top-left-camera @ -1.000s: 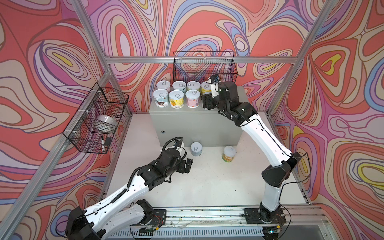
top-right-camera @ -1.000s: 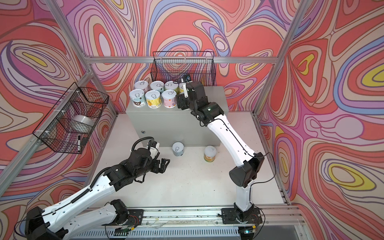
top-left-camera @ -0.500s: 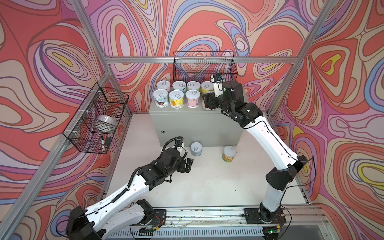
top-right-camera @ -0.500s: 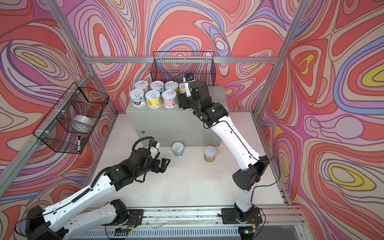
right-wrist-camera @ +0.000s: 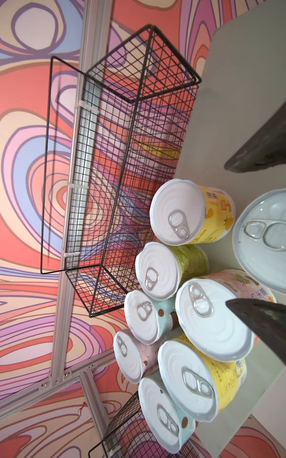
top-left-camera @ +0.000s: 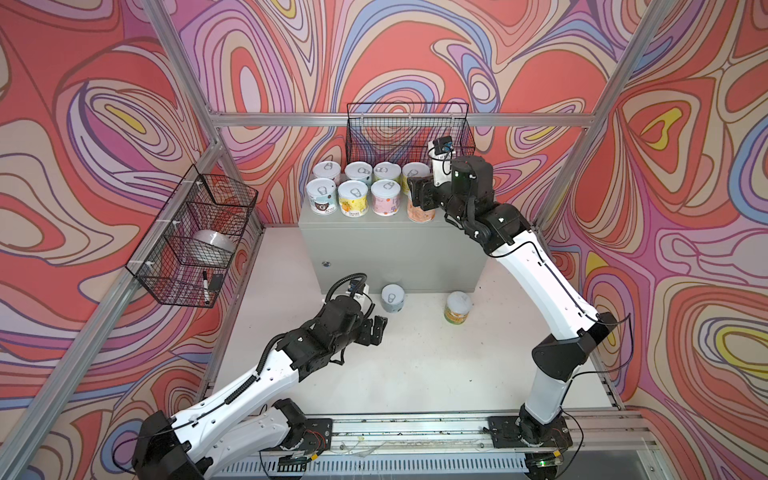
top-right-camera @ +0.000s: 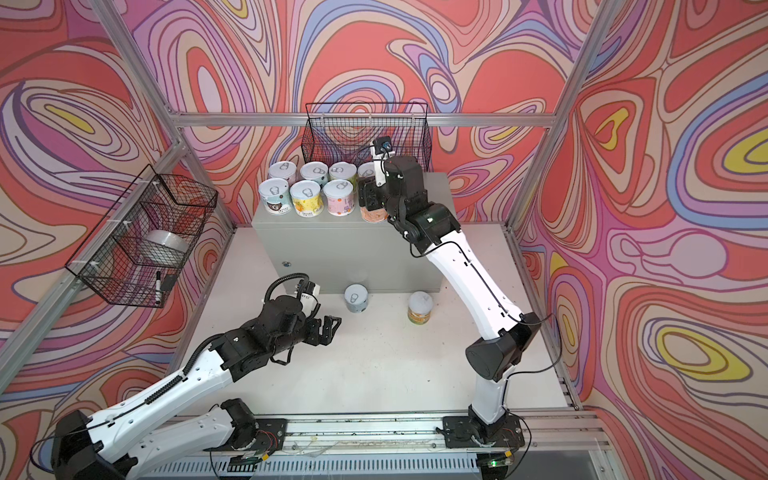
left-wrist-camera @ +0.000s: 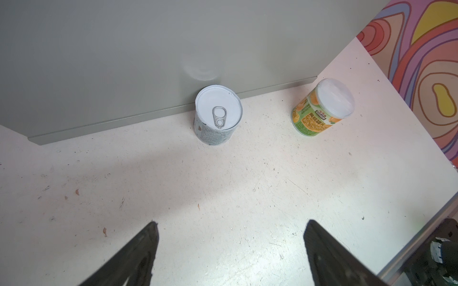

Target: Place and organize the canned foods onto the counter

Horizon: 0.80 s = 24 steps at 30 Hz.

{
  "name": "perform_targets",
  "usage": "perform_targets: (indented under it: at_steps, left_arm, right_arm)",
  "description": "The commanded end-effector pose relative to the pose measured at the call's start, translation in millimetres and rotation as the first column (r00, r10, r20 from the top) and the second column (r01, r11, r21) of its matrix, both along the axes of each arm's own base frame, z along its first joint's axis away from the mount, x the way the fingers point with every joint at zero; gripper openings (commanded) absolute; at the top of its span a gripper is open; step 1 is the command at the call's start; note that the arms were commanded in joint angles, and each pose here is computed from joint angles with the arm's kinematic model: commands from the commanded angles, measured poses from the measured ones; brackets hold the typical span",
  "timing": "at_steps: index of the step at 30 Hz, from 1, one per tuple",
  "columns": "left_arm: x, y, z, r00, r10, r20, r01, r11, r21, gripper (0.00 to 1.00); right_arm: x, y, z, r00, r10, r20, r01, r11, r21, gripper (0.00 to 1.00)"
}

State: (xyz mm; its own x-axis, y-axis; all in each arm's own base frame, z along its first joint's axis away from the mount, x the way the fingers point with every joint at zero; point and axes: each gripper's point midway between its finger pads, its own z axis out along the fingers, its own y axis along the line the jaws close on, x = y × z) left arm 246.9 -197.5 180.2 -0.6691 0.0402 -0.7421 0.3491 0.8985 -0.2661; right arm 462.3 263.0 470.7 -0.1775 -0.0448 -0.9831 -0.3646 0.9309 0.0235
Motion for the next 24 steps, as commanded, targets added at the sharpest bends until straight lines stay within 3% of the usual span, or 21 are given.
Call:
perform_targets:
  at_steps: [1, 8, 15, 24]
  left_arm:
    - [3, 3, -1, 1.0, 0.017, 0.009, -0.017, 1.0, 0.005, 0.92]
    - [4, 1, -2, 1.0, 0.015, 0.01, -0.015, 1.0, -0.005, 0.92]
    - [2, -1, -6, 1.0, 0.012, 0.006, -0.012, 1.0, -0.022, 0.92]
    - [2, -3, -9, 1.0, 0.007, -0.002, -0.007, 1.0, -0.03, 0.92]
  right_arm:
    - [5, -3, 3, 0.999, -0.017, 0.033, 0.017, 1.0, 0.005, 0.81]
    - [-33, -13, 37, 0.991, 0.054, 0.124, -0.062, 0.996, 0.061, 0.8]
    - [-71, -31, 21, 0.99, 0.083, 0.113, -0.093, 0.992, 0.085, 0.77]
    - [-81, -35, -27, 0.996, 0.088, 0.019, -0.089, 0.991, 0.099, 0.53]
